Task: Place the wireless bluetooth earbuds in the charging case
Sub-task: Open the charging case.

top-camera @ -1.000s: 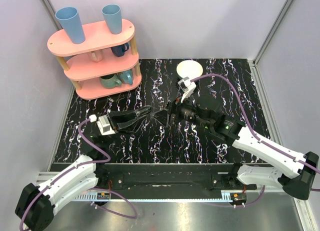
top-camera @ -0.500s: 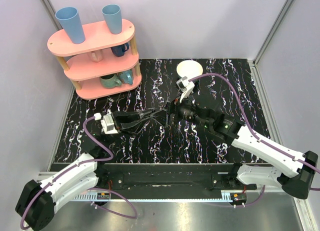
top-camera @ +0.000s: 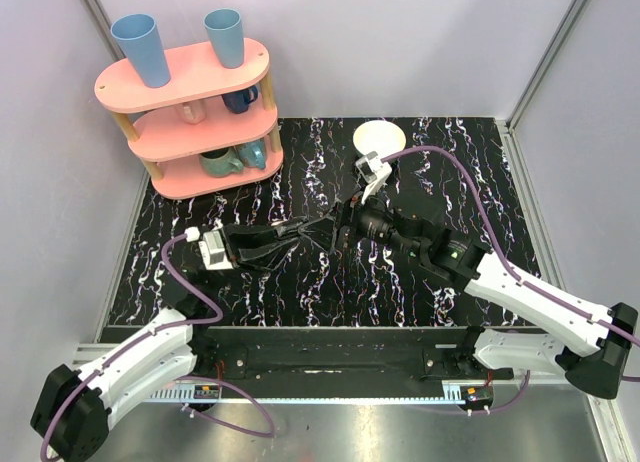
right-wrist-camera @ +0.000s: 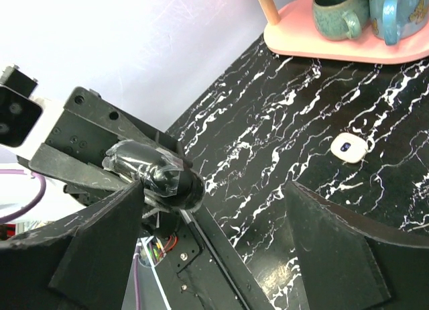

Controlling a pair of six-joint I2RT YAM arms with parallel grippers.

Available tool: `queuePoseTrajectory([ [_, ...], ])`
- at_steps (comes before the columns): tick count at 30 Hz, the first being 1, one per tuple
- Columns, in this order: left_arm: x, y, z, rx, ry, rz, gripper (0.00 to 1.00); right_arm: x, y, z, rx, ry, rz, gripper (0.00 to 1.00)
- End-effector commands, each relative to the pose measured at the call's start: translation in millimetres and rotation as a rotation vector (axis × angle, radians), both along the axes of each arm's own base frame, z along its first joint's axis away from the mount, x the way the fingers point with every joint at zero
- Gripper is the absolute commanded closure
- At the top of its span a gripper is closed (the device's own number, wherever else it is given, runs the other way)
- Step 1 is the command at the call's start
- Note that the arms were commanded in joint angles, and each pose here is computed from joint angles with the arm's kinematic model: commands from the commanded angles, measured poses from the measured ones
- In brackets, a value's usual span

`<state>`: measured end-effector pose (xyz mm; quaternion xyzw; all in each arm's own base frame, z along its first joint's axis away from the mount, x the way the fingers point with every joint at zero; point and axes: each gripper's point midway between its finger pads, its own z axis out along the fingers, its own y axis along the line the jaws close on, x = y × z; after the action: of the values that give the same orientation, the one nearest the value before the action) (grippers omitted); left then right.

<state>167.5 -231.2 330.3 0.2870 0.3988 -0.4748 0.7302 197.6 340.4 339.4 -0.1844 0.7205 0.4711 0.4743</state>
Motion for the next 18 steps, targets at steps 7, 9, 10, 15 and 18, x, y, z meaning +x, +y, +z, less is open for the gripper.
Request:
queuePoseTrajectory([
  [7,-37.7,0.6,23.7,-0.011,-0.14,-0.118,1.0,9.6,-3.6,44.2,0.134,-0.065,-0.056,0.1],
  [9,-38.5,1.4,24.2,-0.013,-0.142,-0.117,1.0,10.4,-3.0,43.6,0.136,-0.059,-0.059,0.1],
  [10,-37.7,1.4,23.8,-0.015,-0.137,-0.114,1.0,10.1,-2.9,44.3,0.137,-0.06,-0.058,0.1],
  [15,-31.6,5.0,20.0,-0.022,-0.107,-0.075,1.0,4.4,-1.6,54.8,0.171,-0.08,-0.026,0.09],
  [18,-25.6,7.8,14.2,-0.025,-0.079,-0.041,1.0,-4.3,-1.4,68.1,0.208,-0.114,0.017,0.08],
])
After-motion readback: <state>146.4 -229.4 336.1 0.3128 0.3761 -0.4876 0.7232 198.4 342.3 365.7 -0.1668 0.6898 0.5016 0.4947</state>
